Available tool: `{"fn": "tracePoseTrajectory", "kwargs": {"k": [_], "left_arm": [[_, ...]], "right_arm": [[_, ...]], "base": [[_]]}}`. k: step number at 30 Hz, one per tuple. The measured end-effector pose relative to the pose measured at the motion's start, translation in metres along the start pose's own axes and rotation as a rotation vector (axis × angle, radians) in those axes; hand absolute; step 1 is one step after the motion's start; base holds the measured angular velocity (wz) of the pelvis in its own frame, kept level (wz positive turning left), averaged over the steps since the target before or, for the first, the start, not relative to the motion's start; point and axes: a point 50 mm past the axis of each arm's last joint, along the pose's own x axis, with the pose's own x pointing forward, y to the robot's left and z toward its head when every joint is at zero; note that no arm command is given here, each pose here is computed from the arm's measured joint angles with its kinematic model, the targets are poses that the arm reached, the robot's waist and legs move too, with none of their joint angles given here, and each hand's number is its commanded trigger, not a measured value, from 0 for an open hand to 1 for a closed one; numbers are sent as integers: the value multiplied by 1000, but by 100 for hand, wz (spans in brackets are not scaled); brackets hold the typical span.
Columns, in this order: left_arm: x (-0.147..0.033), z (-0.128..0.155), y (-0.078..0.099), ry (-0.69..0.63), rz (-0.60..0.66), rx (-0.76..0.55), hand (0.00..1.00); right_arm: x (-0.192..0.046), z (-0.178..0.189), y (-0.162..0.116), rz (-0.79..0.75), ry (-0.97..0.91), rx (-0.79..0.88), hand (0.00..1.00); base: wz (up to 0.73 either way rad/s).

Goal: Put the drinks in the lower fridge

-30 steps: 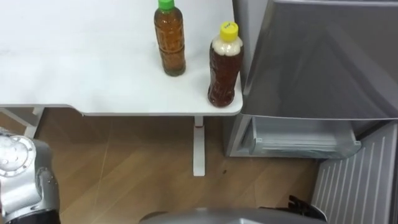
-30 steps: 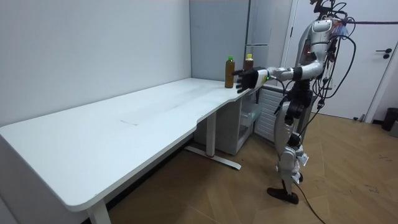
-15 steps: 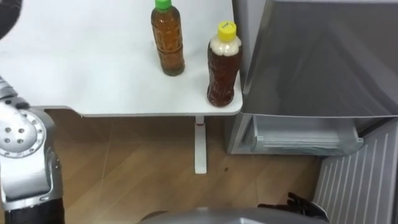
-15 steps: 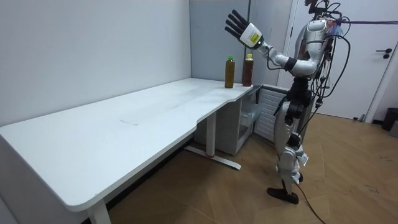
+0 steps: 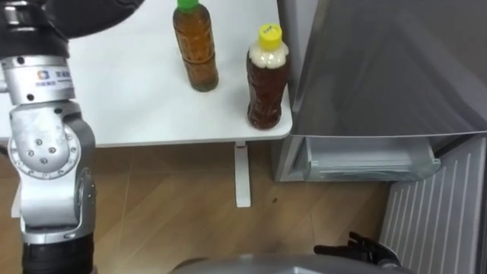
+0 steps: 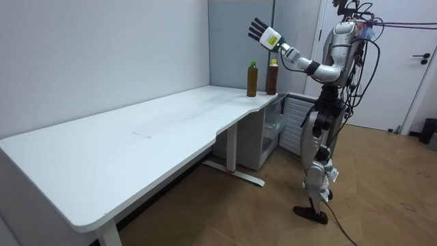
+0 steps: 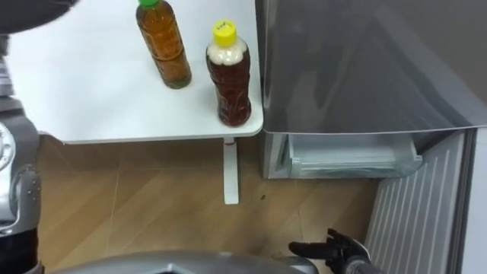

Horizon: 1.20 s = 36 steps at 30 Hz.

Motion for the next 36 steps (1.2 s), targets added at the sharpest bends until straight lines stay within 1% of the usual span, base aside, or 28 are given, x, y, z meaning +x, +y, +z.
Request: {"fn": "tracePoseTrajectory", "kwargs": {"k": [3,7,9,13,16,19,21,24,29,31,33,36], "left_arm": [[0,-2,-8,21,-83,-17,0],[-1,-2,-11,19,-136,-74,0],[-1,-1,-17,15,-195,-102,0],[-2,1,-21,4,-271,-109,0],[-3,1,-25,11,-320,-141,0],[-4,0,-33,27,-370,-175,0],[-6,-2,-41,44,-417,-206,0],[-8,-4,-49,65,-462,-224,0],[-9,-5,-54,82,-506,-244,0],[-10,-7,-54,89,-508,-283,0],[-11,-12,-54,116,-515,-315,0],[-12,-19,-55,160,-517,-328,0]], "right_arm": [[1,3,0,3,-6,-5,0],[1,5,-1,1,-7,2,0],[1,3,-2,-4,6,26,0],[1,2,-2,-8,7,35,0],[1,2,-2,-8,7,42,0],[1,4,-2,-3,8,37,0],[2,7,0,7,6,12,0],[3,11,2,14,3,-25,0],[3,12,2,15,7,-28,0],[3,12,2,14,8,-29,0],[3,12,2,10,9,-28,0],[3,11,2,6,19,-27,0]], "base": [[-2],[-5],[0],[0],[0],[0],[0],[0],[0],[0],[0],[-1]]}}
